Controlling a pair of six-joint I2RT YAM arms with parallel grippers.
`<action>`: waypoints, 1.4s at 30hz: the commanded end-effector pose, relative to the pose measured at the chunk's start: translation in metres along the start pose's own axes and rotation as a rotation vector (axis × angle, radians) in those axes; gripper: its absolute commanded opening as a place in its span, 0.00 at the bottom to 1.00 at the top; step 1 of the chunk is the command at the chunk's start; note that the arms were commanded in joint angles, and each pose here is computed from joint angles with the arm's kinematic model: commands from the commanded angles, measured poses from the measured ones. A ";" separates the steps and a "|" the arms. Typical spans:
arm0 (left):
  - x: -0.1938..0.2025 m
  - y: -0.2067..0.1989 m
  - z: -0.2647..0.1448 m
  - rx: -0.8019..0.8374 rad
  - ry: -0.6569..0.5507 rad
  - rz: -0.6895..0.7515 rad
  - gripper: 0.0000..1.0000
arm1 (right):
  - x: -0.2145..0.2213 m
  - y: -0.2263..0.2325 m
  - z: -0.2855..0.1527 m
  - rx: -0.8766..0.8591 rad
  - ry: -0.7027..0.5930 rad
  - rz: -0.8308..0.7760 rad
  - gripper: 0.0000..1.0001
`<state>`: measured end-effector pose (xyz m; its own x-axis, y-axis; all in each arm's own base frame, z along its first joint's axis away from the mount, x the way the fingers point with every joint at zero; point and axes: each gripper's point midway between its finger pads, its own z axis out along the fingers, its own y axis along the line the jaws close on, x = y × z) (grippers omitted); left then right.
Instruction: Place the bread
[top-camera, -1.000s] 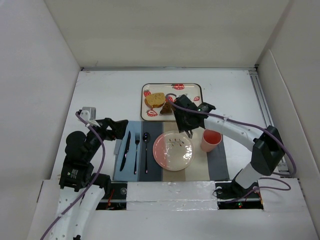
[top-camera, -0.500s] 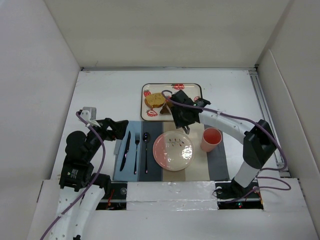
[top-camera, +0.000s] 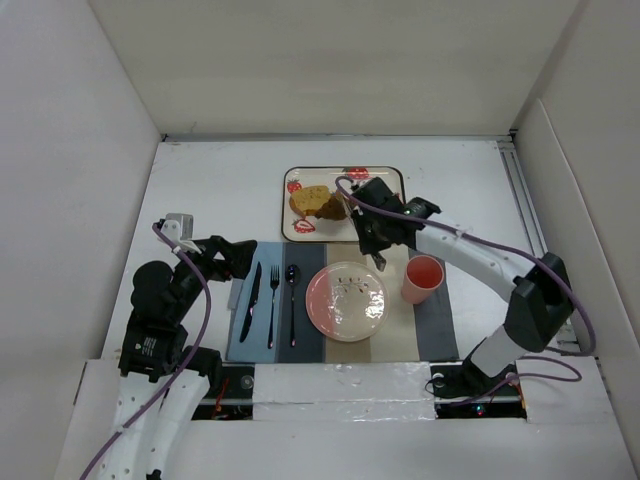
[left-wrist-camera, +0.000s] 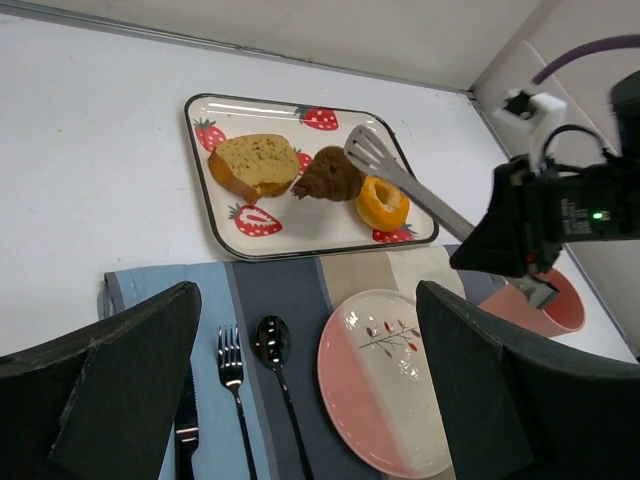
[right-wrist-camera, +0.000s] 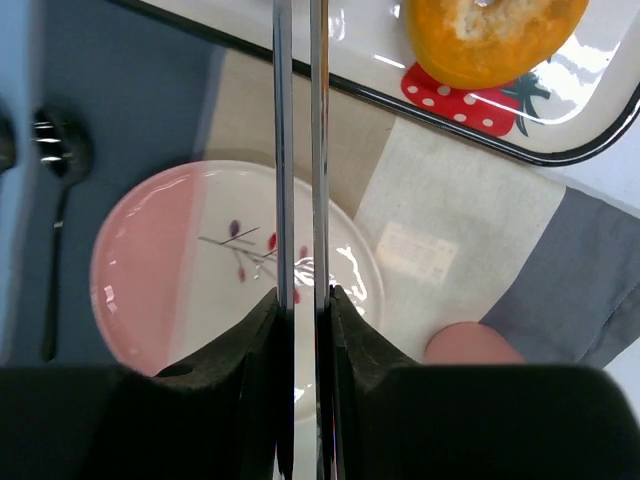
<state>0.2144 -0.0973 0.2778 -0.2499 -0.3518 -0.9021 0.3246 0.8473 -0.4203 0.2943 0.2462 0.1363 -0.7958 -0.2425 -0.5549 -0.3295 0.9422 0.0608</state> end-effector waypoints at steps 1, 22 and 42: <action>-0.014 -0.009 -0.002 0.032 -0.038 0.022 0.84 | -0.020 0.017 -0.038 -0.092 -0.114 0.018 0.04; -0.011 -0.009 0.003 0.038 -0.019 0.022 0.83 | 0.159 0.061 -0.103 -0.261 0.115 0.043 0.02; -0.011 -0.011 0.000 0.047 -0.026 0.024 0.83 | 0.058 0.038 -0.096 -0.109 -0.121 0.066 0.47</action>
<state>0.2169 -0.0997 0.2732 -0.2731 -0.3451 -0.8980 0.3257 0.8451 -0.4238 0.1490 0.2547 0.1738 -0.7958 -0.1836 -0.5770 -0.3827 0.8910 0.2443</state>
